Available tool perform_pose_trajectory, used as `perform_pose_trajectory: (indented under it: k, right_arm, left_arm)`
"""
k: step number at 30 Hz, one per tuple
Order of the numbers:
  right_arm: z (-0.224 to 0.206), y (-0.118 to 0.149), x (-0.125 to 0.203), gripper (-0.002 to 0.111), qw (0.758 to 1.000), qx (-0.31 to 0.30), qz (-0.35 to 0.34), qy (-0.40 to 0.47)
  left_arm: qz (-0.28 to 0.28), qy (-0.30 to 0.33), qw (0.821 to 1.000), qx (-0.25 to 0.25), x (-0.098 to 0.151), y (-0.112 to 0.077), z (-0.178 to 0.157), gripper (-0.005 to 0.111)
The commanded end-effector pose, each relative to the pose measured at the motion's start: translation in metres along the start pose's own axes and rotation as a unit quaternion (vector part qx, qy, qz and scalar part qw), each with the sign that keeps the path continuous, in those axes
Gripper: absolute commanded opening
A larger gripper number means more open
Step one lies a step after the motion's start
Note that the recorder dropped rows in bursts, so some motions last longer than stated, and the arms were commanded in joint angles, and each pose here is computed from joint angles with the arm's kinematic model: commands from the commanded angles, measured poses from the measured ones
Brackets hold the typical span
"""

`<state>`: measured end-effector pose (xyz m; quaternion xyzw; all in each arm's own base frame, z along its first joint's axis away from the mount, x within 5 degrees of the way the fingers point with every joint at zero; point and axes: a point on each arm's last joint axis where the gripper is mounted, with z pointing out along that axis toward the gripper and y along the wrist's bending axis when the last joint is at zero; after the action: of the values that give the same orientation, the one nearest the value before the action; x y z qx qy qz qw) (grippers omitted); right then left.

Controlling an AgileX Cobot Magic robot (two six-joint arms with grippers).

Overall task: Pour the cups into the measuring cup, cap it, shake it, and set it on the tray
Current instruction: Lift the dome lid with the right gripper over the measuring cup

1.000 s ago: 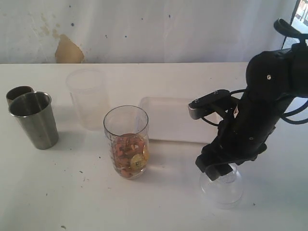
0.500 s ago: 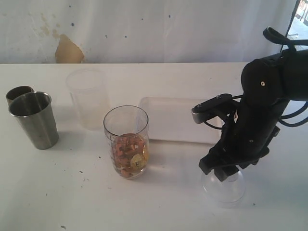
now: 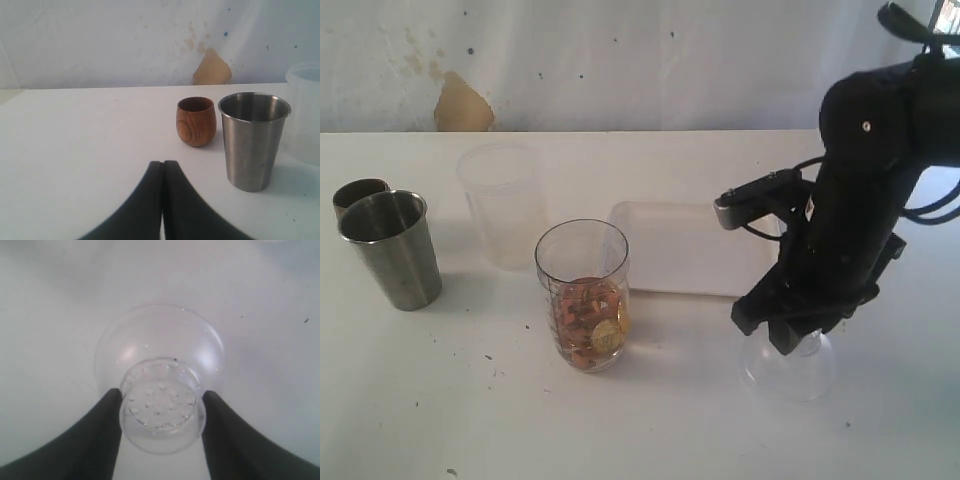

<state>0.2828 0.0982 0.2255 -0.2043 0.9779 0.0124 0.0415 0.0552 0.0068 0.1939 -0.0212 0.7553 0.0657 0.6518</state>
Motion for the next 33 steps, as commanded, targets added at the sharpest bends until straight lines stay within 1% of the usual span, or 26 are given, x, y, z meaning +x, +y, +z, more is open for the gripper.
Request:
perform_pose_trajectory:
  k: [1,3,6,10,17,24,30,33]
  right_arm:
    - [-0.036,0.0,-0.004,0.0,1.0,-0.001,0.005,0.014]
    - [-0.051,0.002,-0.014,0.0,1.0,0.001,0.003,-0.016]
    - [-0.074,0.012,-0.023,0.0,0.998,0.007,0.003,-0.061]
    - [-0.095,0.035,-0.035,0.0,0.995,-0.005,-0.007,-0.101]
    - [-0.118,0.071,-0.057,0.0,0.988,-0.022,-0.032,-0.15]
    - [-0.122,0.096,-0.078,0.0,0.984,-0.037,-0.047,-0.169]
    - [-0.114,0.099,-0.083,0.0,0.985,-0.038,-0.044,-0.16]
    - [-0.114,0.103,-0.083,0.0,0.985,-0.059,-0.039,-0.156]
  left_arm:
    - [-0.001,0.002,1.0,0.0,0.002,0.0,0.0,0.0]
    - [-0.001,0.002,1.0,0.0,0.002,0.0,0.0,0.0]
    - [-0.001,0.002,1.0,0.0,0.002,0.0,0.0,0.0]
    - [-0.001,0.002,1.0,0.0,0.002,0.0,0.0,0.0]
    - [-0.001,0.002,1.0,0.0,0.002,0.0,0.0,0.0]
    - [-0.001,0.002,1.0,0.0,0.002,0.0,0.0,0.0]
    - [-0.001,0.002,1.0,0.0,0.002,0.0,0.0,0.0]
    - [-0.001,0.002,1.0,0.0,0.002,0.0,0.0,0.0]
